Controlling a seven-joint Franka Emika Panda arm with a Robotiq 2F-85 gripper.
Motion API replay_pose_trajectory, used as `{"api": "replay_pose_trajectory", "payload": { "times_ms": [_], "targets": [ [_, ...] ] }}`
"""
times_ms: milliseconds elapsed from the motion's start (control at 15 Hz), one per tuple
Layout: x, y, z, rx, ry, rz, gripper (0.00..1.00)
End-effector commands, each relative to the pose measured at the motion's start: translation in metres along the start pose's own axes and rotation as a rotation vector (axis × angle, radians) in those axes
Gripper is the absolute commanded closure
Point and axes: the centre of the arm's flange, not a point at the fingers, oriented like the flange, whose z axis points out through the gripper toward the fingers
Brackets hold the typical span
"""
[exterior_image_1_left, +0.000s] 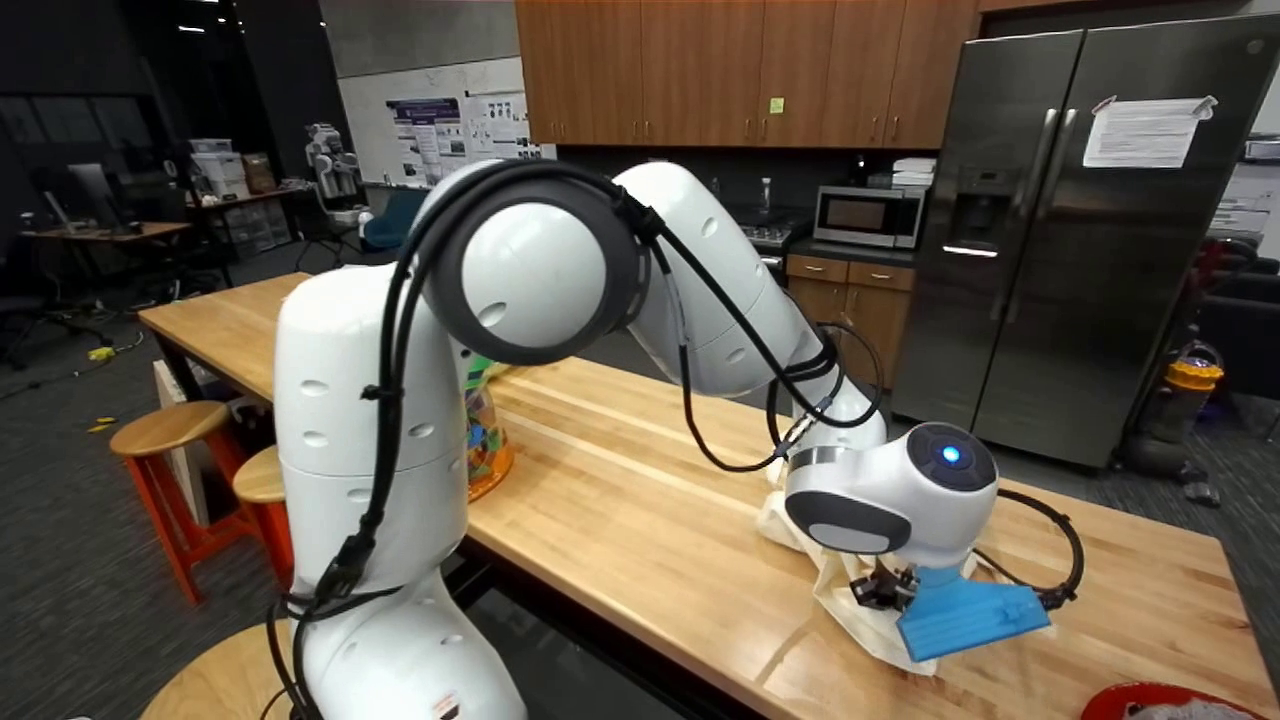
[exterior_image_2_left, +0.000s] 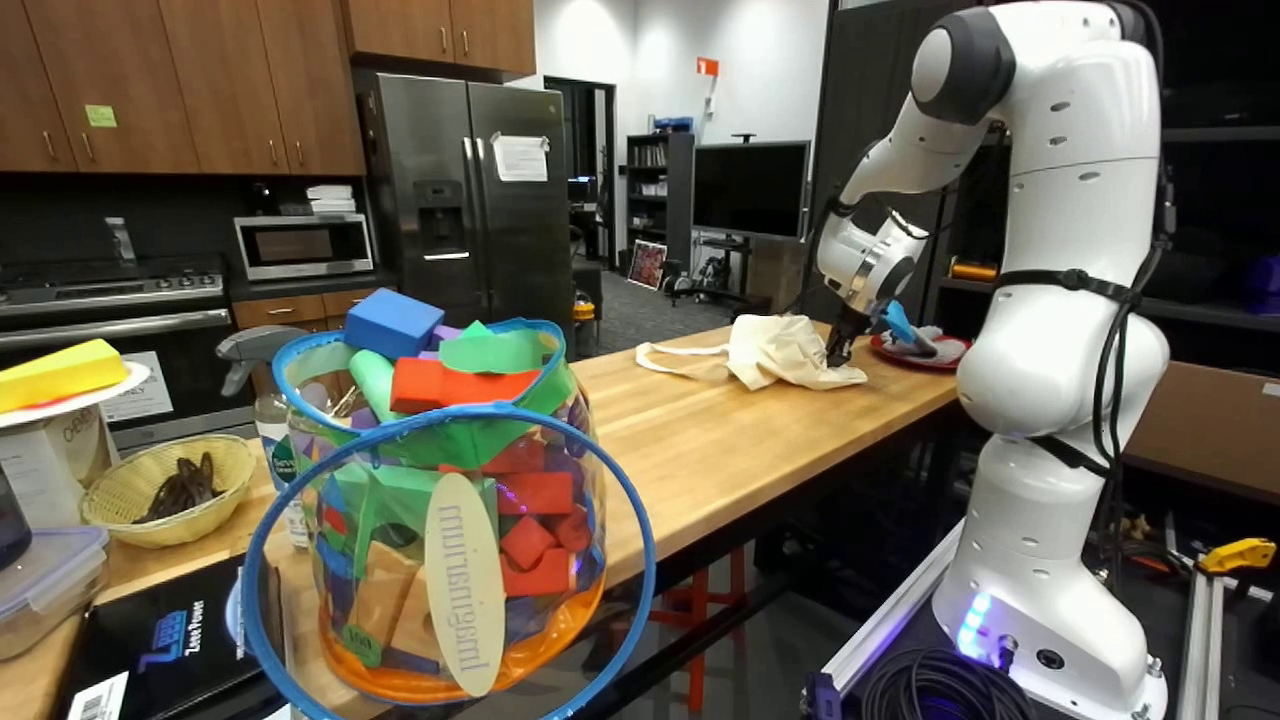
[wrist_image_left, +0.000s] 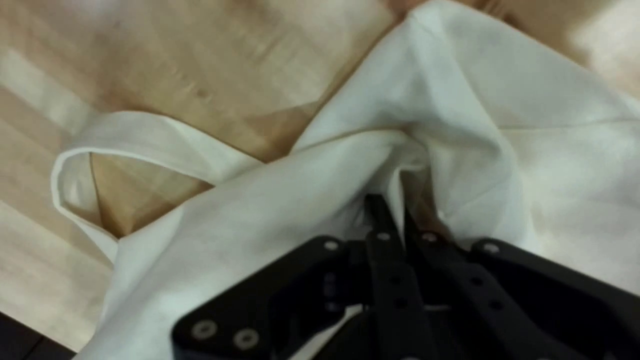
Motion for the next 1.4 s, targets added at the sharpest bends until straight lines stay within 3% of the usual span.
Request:
{"api": "replay_pose_trajectory", "payload": {
  "times_ms": [0,400,533,733,800,933,1333],
  "targets": [
    [0.07,0.065,-0.015,0.035,0.005,-0.094,0.99],
    [0.211,0.13,-0.061,0.046,0.047,-0.202,0.99],
    [0.253,0.134,-0.08,0.023,0.064,-0.23,0.99],
    [0.293,0.102,-0.092,-0.005,0.092,-0.255,0.99],
    [0.301,0.09,-0.091,0.0,0.137,-0.219,0.99],
    [0.315,0.061,-0.086,0.004,0.137,-0.197,0.99],
    [0.37,-0.027,-0.065,0.028,0.133,-0.326,0.99]
  ]
}}
